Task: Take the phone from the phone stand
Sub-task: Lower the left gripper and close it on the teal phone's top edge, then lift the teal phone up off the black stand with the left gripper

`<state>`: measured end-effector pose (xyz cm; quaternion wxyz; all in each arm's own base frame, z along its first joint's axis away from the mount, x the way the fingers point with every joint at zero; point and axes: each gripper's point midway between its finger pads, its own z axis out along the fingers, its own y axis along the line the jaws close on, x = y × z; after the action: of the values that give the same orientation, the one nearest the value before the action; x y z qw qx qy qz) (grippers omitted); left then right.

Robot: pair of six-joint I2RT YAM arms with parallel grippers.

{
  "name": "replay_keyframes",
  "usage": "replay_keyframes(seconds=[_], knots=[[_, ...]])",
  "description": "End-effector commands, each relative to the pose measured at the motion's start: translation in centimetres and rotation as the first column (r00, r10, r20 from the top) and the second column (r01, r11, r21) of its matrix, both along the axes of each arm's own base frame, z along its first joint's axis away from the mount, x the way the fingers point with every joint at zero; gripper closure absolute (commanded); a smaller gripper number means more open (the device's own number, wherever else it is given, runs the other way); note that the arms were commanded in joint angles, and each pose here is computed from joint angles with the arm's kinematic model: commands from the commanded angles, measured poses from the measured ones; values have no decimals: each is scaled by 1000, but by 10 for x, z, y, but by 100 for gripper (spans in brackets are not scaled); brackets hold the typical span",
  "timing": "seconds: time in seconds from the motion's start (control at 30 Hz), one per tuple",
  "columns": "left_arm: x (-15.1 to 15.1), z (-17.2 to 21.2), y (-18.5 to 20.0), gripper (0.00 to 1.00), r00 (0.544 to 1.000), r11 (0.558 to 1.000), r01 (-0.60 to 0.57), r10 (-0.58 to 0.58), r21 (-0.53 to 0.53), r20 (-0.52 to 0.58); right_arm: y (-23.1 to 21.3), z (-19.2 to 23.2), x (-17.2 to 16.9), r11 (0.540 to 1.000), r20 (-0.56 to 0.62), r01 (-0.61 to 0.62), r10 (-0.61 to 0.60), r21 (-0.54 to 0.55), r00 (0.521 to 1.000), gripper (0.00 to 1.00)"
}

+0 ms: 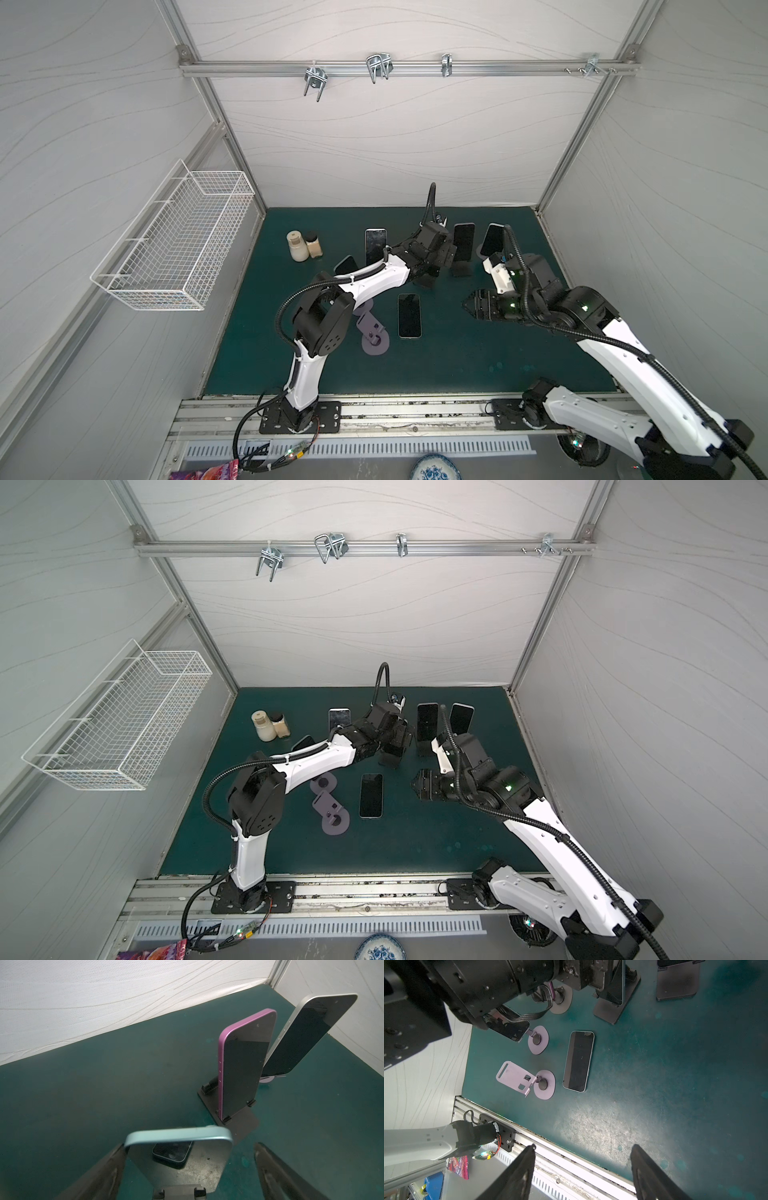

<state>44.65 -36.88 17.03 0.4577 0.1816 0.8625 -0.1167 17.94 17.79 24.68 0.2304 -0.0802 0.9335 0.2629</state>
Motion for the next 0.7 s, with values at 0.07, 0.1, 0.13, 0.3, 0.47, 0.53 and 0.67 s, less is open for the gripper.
replay_keyframes(seconds=[0.07, 0.1, 0.13, 0.3, 0.47, 0.53, 0.67], knots=[[13, 5, -4, 4, 1000, 1000, -12, 12, -18, 27, -1, -3, -1, 1000, -3, -4, 4, -4, 1000, 27], [14, 5, -4, 4, 1000, 1000, -10, 10, -19, 28, -1, -4, 0, 1000, -2, -1, 1, -5, 1000, 27], [15, 3, -4, 4, 1000, 1000, -10, 10, -19, 25, -2, -4, -1, 1000, 1, -2, 2, -5, 1000, 27], [19, 1, -5, 7, 1000, 1000, -6, 7, -27, 18, -2, -6, 0, 1000, 2, -1, 1, -11, 1000, 27], [23, -3, -11, 9, 1000, 1000, -2, 3, -31, 11, -3, -8, 0, 1000, 7, -3, 3, -19, 1000, 27], [25, -3, -12, 10, 1000, 999, -4, 5, -35, 11, -4, -11, -1, 1000, 4, -4, 4, -25, 1000, 27], [28, -6, -15, 12, 1000, 999, -5, 5, -36, 10, -5, -12, -2, 1000, 4, -5, 5, -23, 1000, 27]])
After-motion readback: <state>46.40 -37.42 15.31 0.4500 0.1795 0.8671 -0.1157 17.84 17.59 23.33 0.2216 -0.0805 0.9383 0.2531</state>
